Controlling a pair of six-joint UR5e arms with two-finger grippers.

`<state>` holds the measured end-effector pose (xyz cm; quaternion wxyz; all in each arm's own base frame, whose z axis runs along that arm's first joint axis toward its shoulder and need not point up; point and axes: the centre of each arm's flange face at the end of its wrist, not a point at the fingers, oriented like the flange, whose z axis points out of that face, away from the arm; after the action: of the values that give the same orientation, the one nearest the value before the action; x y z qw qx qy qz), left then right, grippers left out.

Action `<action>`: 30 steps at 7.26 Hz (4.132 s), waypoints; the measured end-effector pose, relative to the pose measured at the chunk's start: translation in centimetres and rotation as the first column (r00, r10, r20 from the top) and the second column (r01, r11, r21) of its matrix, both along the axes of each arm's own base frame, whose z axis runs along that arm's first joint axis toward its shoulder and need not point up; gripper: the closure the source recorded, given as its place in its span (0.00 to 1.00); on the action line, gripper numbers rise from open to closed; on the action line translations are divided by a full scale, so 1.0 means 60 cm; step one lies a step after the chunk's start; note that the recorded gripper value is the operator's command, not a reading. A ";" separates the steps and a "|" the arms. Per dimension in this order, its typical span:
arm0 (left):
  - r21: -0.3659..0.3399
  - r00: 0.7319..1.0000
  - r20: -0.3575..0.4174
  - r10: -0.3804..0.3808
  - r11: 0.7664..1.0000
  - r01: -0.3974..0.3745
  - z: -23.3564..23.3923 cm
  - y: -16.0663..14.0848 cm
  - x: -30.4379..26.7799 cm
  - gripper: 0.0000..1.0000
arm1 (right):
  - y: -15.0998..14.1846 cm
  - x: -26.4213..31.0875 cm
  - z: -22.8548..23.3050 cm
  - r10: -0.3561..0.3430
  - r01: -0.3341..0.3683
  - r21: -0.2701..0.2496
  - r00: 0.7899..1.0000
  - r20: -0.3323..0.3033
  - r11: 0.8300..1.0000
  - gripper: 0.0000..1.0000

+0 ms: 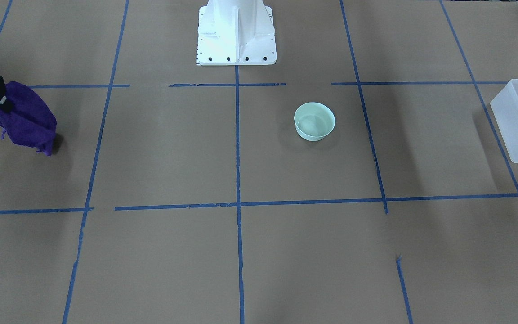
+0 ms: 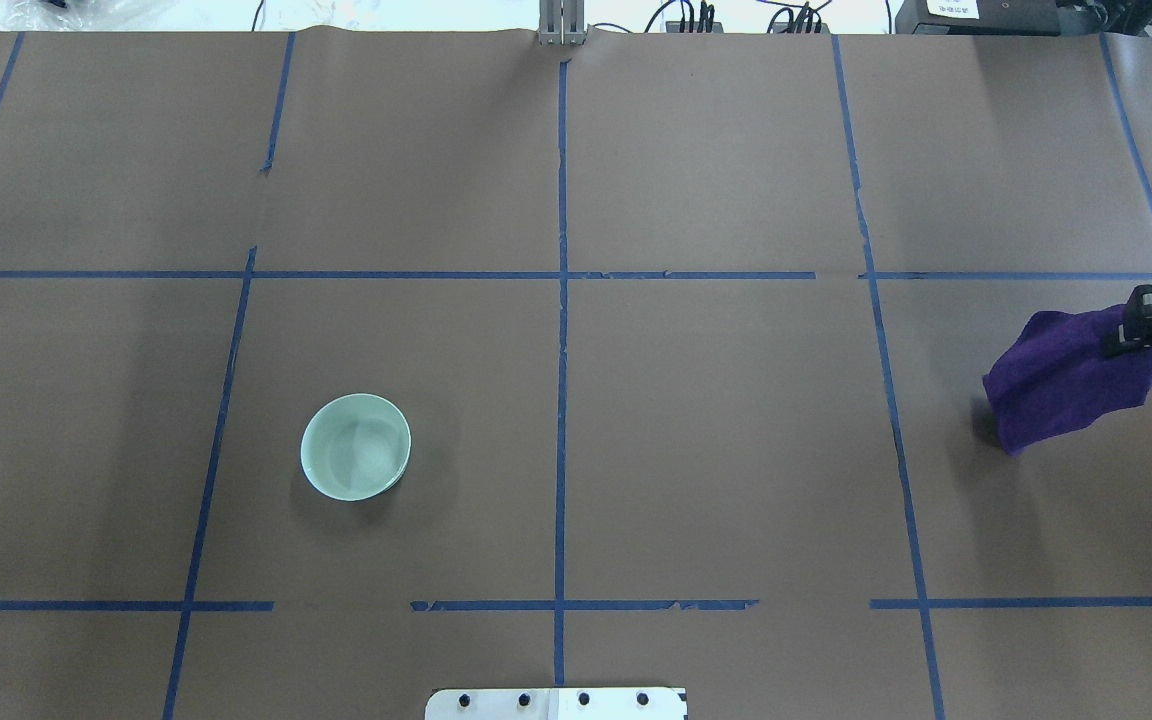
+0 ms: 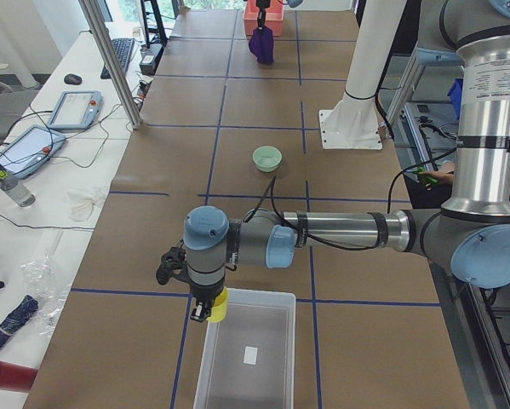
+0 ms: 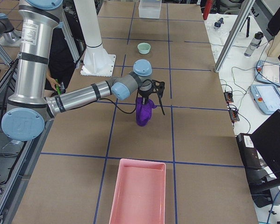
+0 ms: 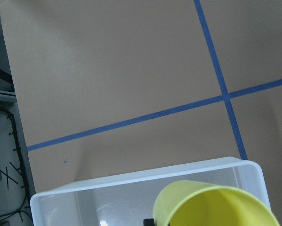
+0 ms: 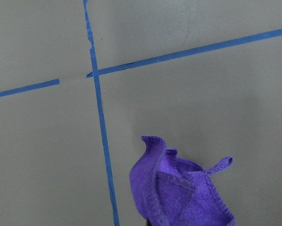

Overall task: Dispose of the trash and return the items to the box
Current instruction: 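Lower the cup into the clear bin while the right gripper lifts the cloth, then release the cup in the clear bin while the right gripper carries the cloth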

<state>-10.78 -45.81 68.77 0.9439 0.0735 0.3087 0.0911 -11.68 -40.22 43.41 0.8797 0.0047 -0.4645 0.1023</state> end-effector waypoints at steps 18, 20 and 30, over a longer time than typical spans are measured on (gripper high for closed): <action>0.159 0.977 -0.190 0.100 0.985 -0.070 0.090 0.096 0.145 0.00 | -0.034 0.342 -0.034 0.274 -0.277 0.203 0.961 0.039 0.939 1.00; 0.234 0.985 -0.171 0.025 0.972 0.016 0.003 0.091 0.085 0.00 | -0.035 0.354 -0.019 0.255 -0.251 0.219 0.967 0.007 0.943 1.00; -0.077 0.887 -0.385 -0.254 0.967 0.243 -0.397 0.027 0.355 0.00 | -0.007 0.590 0.306 -0.068 0.215 0.263 0.877 -0.475 0.940 1.00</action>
<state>10.49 -44.20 44.96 0.8679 0.1164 0.4803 -0.0509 23.69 -40.66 61.79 0.9578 0.1316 -0.2524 -0.0408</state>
